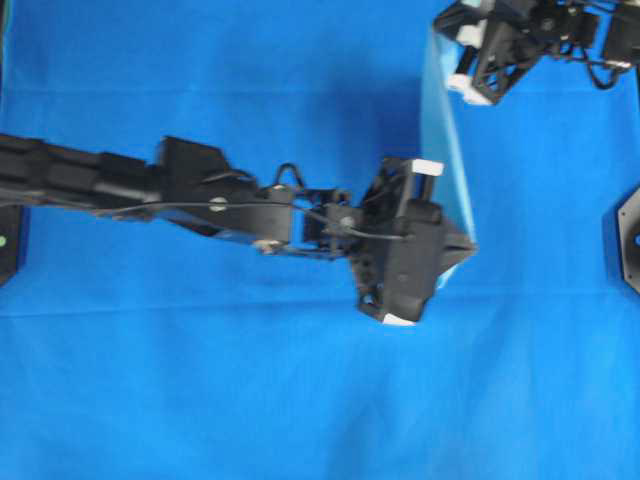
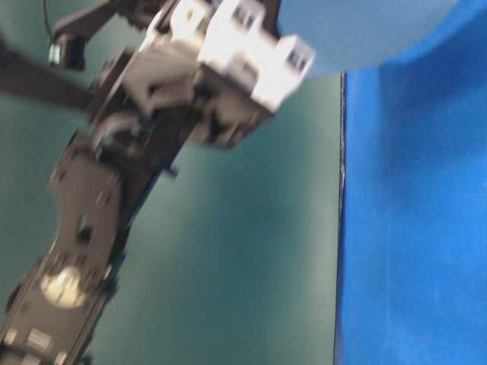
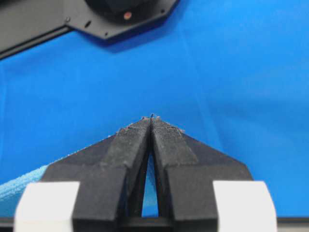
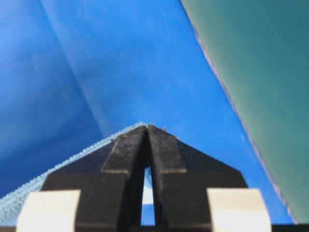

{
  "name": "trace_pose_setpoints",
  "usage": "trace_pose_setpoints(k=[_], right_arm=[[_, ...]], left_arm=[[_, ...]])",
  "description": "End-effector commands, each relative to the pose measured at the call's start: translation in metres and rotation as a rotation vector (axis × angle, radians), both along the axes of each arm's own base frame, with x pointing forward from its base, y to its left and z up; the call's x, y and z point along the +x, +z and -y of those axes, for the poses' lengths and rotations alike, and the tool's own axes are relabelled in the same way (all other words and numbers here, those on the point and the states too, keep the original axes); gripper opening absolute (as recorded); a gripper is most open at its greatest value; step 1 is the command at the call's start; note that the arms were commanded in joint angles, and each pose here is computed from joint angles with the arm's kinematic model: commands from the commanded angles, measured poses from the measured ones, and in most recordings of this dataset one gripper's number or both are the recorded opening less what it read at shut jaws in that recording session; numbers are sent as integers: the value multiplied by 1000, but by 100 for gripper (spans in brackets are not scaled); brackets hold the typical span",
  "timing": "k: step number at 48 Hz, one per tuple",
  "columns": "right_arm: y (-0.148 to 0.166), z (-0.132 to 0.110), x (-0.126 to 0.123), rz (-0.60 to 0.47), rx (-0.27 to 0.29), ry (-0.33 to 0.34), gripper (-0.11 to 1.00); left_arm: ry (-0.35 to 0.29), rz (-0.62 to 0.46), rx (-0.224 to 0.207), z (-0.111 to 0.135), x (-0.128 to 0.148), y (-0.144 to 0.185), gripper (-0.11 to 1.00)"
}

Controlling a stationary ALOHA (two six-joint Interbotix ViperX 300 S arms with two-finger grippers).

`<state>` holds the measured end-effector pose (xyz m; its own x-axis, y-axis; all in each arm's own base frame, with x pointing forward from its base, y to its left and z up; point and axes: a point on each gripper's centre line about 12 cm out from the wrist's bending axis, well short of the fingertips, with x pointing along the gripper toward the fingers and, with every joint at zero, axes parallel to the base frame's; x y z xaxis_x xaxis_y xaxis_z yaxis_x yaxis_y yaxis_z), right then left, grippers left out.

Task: Fold the light blue towel.
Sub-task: 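Lay the strip down lengthwise, left gripper placing its end near the table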

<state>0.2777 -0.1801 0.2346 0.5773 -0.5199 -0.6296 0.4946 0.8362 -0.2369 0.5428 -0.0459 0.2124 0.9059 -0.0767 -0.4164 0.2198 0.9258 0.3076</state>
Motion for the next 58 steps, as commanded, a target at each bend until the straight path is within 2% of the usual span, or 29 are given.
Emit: trace_pose_setpoints(k=[1,4,8,13,16,21,27,35,42,58], right_arm=[[10,11,-11,25,-21,-41,2],[5,10,-11,17,-15,-39,2],[0,12,-8,4,-10,-33,2],[-8,16,4,7,-1,-14,2],[-14,21,17,28,2,10,2],[-22,26,40,65,7,54,2],[-30,31,68,88,9,93,2],[-36,36,95,89,12,116,2],[-36,36,102,94,14,119,2],[-38,37,100,97,42,87,2]], left_arm=[[-32,67,-11,20,10,21,1],[-27,60,-13,18,13,17,1],[1,38,-52,12,11,9,1],[22,4,-72,6,1,0,1],[29,-20,-83,5,-7,-6,1],[60,-75,-137,3,-26,-19,1],[90,-140,-175,1,-51,-36,1],[99,-189,-187,1,-85,-54,1],[111,-200,-204,-1,-103,-63,1],[109,-224,-177,-6,-111,-67,1]])
